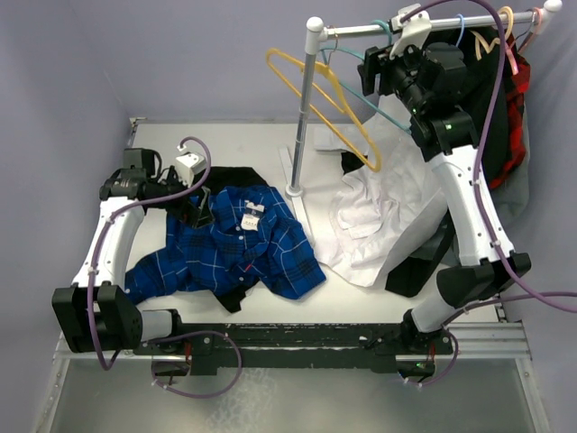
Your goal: Place the shirt on the hanger
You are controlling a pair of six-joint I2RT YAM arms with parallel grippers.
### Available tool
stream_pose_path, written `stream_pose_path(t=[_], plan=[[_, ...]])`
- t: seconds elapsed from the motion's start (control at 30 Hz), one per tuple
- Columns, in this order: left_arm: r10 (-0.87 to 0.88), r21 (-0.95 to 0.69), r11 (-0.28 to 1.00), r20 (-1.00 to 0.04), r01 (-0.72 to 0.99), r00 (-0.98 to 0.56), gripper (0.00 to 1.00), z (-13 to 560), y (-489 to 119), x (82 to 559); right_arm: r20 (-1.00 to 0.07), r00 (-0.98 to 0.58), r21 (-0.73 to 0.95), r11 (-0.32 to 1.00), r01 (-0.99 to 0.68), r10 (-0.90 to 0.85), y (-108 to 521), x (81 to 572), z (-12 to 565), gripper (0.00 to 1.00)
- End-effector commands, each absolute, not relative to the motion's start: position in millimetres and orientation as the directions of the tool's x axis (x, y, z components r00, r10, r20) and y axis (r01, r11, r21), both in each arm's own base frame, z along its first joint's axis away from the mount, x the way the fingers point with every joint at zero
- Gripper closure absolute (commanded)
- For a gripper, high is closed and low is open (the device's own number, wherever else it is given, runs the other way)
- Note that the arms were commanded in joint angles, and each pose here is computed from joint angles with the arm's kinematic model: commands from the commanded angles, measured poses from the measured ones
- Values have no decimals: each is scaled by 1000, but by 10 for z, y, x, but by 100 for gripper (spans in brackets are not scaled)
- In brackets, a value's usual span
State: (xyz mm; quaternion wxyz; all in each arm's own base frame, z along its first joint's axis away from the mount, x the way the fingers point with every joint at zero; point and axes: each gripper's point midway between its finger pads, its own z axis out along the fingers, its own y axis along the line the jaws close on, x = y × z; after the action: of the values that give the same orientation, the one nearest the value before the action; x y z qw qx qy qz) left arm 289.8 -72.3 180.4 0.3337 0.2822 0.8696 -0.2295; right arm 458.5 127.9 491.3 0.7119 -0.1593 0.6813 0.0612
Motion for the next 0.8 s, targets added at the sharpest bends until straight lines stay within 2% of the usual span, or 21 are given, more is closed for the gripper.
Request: stream_pose_path(t=[0.0, 0.17, 0.27, 0.3, 0.43, 0.47, 0.77], plan=[[350, -189, 713, -739, 675, -576, 0, 1835, -761, 2970, -990, 110, -122, 945, -302, -93, 1175, 4618, 5092, 28], [349, -194, 714, -733, 672, -583, 0, 1773, -754, 2986, -993, 80, -107, 938, -331, -85, 1207, 4732, 4941, 31], [349, -201, 714, -729, 670, -589, 0, 1744, -755, 2992, -994, 79, -97, 925, -367, -73, 1282, 4751, 4876, 40], [349, -200, 715, -728, 670, -589, 0, 1742, -753, 2995, -994, 87, -98, 919, -382, -69, 1312, 4747, 4875, 49], [350, -203, 715, -725, 669, -594, 0, 1724, -750, 2992, -993, 109, -96, 905, -415, -55, 1373, 4724, 4898, 94], [350, -203, 716, -723, 668, -595, 0, 1719, -747, 2990, -992, 112, -94, 903, -418, -52, 1380, 4720, 4906, 100], [353, -204, 720, -715, 663, -603, 0, 1672, -735, 2980, -989, 140, -100, 910, -403, -46, 1326, 4622, 5002, 100]])
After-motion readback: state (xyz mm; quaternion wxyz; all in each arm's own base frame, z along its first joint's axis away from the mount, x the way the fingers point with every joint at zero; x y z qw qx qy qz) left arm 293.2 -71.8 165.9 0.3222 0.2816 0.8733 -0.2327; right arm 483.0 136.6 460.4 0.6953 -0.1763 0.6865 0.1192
